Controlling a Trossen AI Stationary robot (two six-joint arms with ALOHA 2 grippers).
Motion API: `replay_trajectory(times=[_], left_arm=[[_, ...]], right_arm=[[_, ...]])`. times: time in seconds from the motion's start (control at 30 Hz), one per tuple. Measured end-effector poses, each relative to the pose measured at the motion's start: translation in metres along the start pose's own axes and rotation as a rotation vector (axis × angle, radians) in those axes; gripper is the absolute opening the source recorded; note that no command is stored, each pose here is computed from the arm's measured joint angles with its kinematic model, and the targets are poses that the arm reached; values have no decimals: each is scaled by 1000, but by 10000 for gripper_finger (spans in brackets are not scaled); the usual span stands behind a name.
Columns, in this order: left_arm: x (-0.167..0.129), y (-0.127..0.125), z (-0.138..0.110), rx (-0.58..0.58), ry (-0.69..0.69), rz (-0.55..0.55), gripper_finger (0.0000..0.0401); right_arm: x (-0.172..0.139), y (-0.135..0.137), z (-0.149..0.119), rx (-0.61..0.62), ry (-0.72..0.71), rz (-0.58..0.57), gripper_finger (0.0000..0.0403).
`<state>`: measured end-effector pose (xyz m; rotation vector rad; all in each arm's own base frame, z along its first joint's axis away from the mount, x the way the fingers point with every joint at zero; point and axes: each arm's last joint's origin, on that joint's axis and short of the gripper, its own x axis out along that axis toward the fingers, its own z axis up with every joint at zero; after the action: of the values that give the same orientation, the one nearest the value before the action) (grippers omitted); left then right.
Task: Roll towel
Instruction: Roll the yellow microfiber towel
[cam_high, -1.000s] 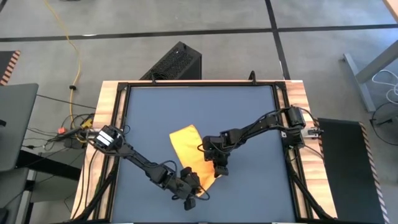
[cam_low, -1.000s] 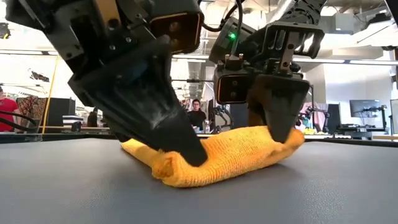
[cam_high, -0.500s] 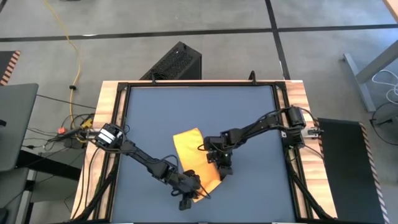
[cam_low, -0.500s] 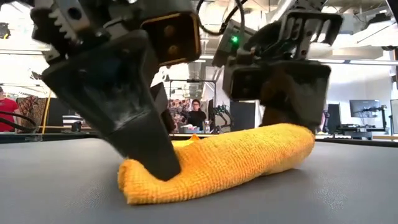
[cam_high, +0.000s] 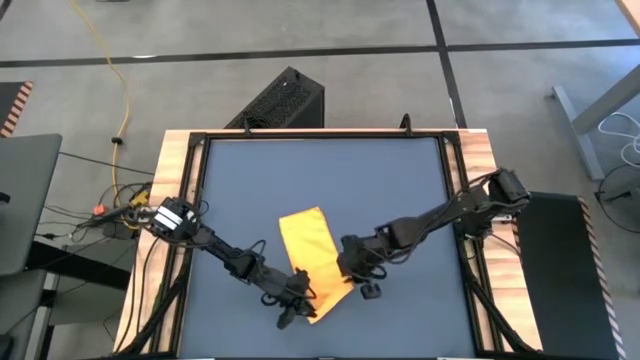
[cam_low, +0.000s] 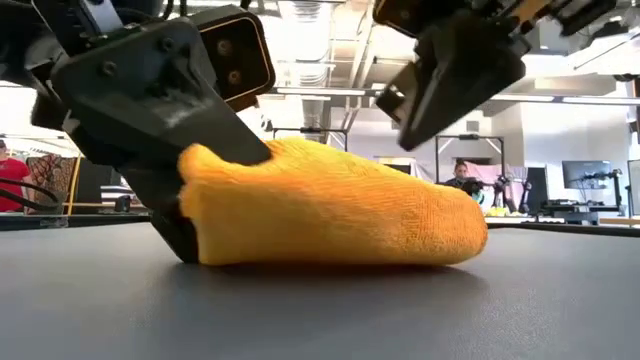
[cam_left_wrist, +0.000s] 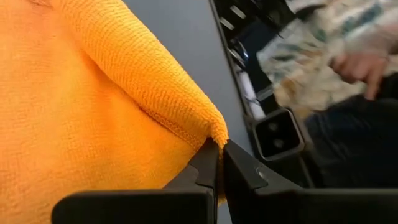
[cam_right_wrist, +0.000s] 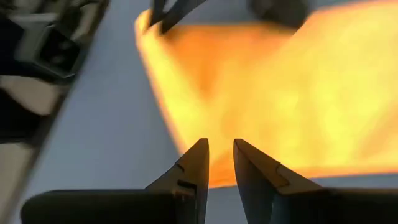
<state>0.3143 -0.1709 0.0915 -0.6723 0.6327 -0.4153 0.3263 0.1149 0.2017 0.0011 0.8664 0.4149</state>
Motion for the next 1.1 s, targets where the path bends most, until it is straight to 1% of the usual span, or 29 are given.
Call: replay_trajectory(times=[0.1,0.2,0.27,0.37,0.5,0.63,0.77,0.87,1.0,1.1], left_arm=[[-2,5,2,-1,61,-49,0],[-3,9,3,6,110,-85,0],[-4,11,4,8,135,-99,0],[-4,12,4,10,159,-117,0],[-5,14,5,5,171,-125,0],[-6,16,7,-7,173,-125,0],[-6,17,8,-20,171,-122,0],[-6,17,9,-27,169,-118,0],[-5,17,9,-37,168,-114,0],[-5,17,9,-44,166,-111,0]], right_arm=[[8,6,1,-128,-22,15,106],[25,15,-3,-181,-22,41,119],[33,19,-5,-167,-32,55,136],[35,19,-3,-118,-43,56,168],[37,23,-5,-83,-34,66,212],[40,28,-9,-50,-13,106,237],[46,27,-11,-79,-10,105,238],[53,24,-11,-97,-34,95,232],[57,23,-12,-89,-31,87,211],[59,23,-13,-81,-32,89,184]])
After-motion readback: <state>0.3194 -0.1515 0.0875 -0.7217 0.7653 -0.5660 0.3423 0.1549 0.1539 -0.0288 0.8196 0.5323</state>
